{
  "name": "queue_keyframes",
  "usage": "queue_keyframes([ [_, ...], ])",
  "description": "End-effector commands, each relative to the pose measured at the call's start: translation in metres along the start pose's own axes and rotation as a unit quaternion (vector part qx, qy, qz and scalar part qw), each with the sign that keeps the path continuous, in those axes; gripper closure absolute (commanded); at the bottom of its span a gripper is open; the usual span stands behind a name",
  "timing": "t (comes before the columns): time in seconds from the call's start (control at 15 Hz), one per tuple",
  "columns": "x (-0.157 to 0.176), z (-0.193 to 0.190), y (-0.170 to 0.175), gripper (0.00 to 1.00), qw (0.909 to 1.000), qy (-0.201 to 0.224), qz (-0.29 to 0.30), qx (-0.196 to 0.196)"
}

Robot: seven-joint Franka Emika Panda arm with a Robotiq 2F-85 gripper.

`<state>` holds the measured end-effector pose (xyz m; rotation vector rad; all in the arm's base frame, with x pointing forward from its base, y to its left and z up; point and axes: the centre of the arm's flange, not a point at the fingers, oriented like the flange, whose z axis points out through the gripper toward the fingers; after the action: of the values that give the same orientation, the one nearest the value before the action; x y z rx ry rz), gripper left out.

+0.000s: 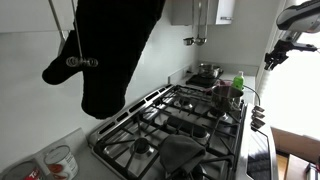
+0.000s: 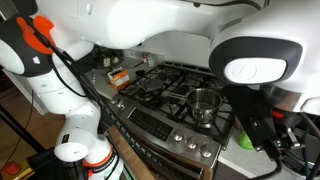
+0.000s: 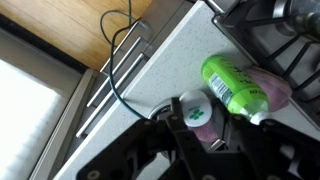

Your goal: Remove the lid from the green bottle

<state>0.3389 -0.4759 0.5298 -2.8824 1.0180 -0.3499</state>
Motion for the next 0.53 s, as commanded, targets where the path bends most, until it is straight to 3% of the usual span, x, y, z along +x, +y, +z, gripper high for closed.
queue_keyframes([
  [0.0,-0.0013,0.0035,0.0044,0.67,1.0,-0.003,0.004,0.001],
  [0.47,0.0028,-0.0009,-0.0018,0.67,1.0,0.002,-0.003,0.0],
])
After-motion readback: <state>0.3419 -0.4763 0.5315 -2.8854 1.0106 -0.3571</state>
